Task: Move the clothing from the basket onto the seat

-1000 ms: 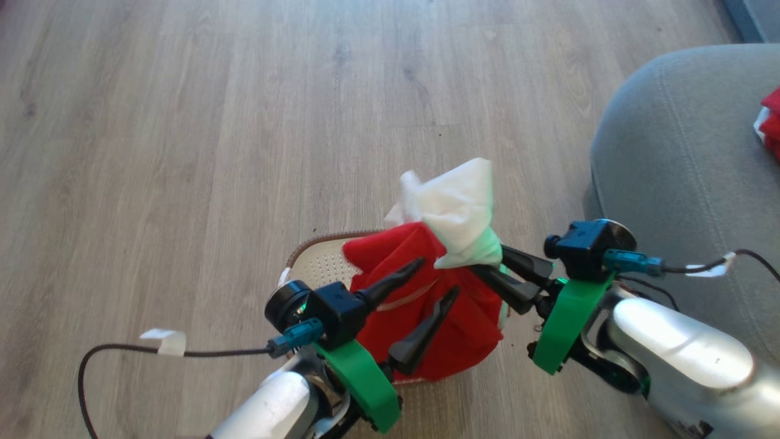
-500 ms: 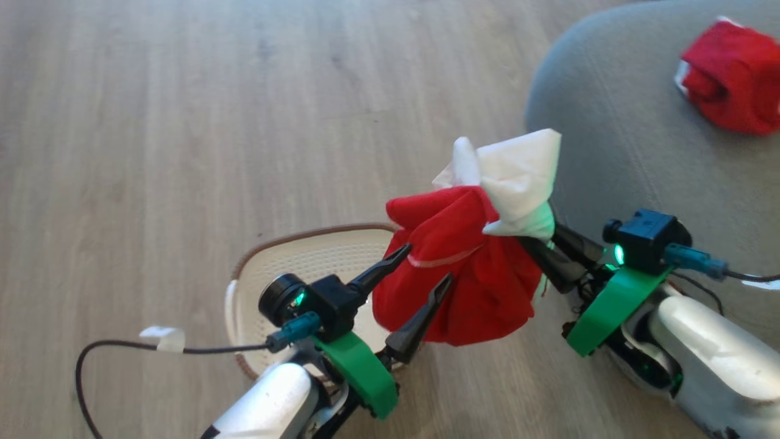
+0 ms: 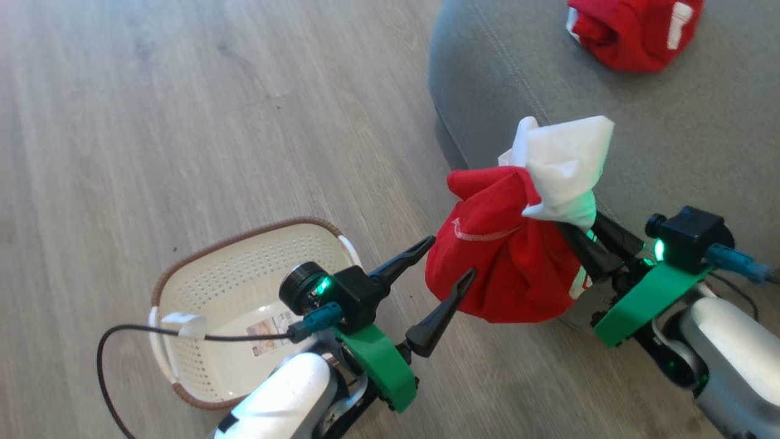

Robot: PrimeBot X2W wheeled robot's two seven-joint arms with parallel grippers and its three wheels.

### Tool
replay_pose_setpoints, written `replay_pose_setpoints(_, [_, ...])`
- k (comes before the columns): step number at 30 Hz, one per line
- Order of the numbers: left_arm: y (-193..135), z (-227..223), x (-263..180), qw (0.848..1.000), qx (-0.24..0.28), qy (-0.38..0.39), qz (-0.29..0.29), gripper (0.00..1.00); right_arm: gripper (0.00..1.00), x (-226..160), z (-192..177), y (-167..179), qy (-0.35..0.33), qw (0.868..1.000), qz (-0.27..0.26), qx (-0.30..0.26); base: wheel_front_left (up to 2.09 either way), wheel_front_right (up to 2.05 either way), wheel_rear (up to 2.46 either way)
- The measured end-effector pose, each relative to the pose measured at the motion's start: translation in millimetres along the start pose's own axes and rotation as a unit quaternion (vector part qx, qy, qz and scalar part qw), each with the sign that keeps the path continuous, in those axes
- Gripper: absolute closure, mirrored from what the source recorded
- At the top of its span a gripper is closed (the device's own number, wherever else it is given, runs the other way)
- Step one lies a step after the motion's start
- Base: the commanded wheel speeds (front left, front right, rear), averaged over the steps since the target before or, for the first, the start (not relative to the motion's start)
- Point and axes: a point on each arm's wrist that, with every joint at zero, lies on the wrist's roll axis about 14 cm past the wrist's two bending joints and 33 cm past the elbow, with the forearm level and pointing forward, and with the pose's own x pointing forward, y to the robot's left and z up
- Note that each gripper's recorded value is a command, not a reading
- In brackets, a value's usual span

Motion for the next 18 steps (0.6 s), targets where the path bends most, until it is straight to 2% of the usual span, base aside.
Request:
replay_pose_setpoints(9, [8, -15, 14, 1.0, -0.021, 0.007, -0.016, 0.0, 1.0, 6, 1, -34, -0.007, 0.998, -0.061, 0.006, 0.0, 0.0, 0.0])
replay_pose_setpoints(14, [41, -12, 33, 1.0, -0.012, -0.002, -0.015, 0.0, 1.0, 48, 18, -63, -0.037, 0.995, -0.091, 0.004, 0.0, 0.0, 0.0])
replay_pose_setpoints(18, [84, -14, 43, 1.0, 0.0, -0.01, 0.001, 0.0, 1.0, 93, 35, -97, -0.061, 0.991, -0.114, -0.018, 0.0, 0.0, 0.0])
